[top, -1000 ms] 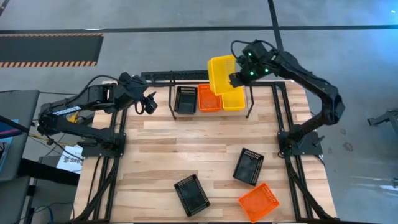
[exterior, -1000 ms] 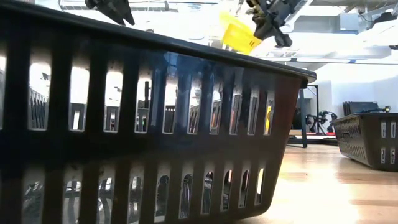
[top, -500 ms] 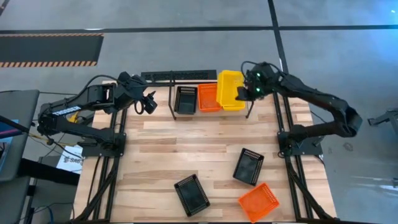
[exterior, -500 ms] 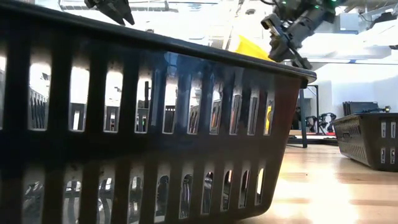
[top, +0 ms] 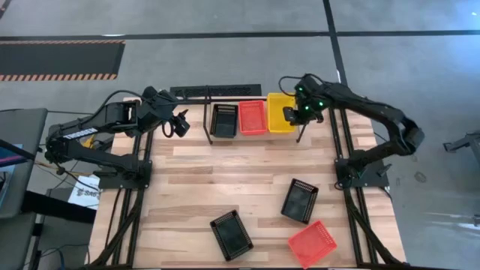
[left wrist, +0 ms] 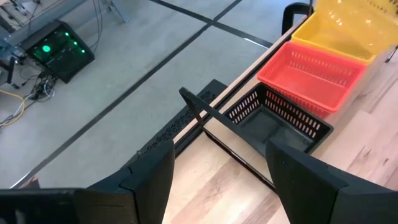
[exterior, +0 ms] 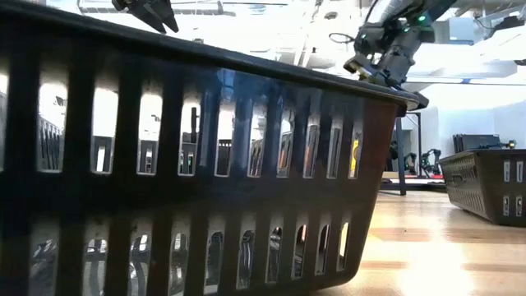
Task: Stack baskets on shelf by color
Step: Stack the yellow bin on top of the other yellow bin on the shelf, then stack the orange bin on top of the other orange bin on the shelf
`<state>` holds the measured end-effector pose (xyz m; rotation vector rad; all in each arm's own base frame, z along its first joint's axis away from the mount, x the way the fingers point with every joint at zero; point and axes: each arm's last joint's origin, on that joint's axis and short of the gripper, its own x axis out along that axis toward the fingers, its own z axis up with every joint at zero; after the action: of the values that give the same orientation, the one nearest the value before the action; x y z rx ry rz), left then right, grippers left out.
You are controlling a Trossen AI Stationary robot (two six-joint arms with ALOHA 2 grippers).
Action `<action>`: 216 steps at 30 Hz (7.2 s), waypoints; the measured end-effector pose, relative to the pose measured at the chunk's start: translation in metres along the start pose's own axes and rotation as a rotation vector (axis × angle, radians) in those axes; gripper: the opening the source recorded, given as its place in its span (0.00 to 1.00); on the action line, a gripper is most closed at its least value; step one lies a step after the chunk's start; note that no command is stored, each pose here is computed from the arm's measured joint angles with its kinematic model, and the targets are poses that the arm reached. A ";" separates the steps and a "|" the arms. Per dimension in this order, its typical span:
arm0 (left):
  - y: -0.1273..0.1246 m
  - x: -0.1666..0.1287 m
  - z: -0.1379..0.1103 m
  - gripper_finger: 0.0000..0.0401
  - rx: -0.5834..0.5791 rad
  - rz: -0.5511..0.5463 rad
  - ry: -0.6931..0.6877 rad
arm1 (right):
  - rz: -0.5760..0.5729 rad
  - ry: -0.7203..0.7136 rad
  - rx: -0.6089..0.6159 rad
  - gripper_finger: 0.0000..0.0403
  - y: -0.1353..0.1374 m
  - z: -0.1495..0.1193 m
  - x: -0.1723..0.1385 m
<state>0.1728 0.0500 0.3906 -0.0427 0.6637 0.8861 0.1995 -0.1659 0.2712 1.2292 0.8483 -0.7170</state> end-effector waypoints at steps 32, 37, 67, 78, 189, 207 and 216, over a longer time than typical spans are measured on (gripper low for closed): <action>0.000 0.000 0.000 0.60 -0.019 0.005 0.000 | -0.334 0.248 -0.032 0.01 0.012 0.070 0.025; 0.000 0.000 0.000 0.60 -0.019 0.005 0.000 | -0.379 0.274 0.006 0.01 0.008 0.069 0.036; 0.000 0.000 0.000 0.60 -0.017 0.006 -0.001 | -0.446 0.247 -0.146 0.35 0.029 0.054 0.043; 0.000 0.000 0.000 0.60 -0.021 0.006 -0.001 | -0.431 0.135 -0.162 0.51 0.055 0.068 -0.004; -0.003 -0.005 -0.019 0.60 -0.124 -0.018 0.160 | 0.032 0.090 -1.173 0.27 0.228 -0.294 -0.088; -0.006 -0.008 -0.019 0.60 -0.113 -0.032 0.152 | -0.154 0.243 -0.703 0.33 0.142 -0.291 -0.110; -0.006 -0.008 -0.019 0.60 -0.108 -0.022 0.146 | -0.212 0.178 -0.464 0.33 0.060 -0.295 -0.129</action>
<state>0.1636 0.0352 0.3782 -0.2129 0.7491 0.9032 0.1366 0.1373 0.3777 0.7997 1.2284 -0.5405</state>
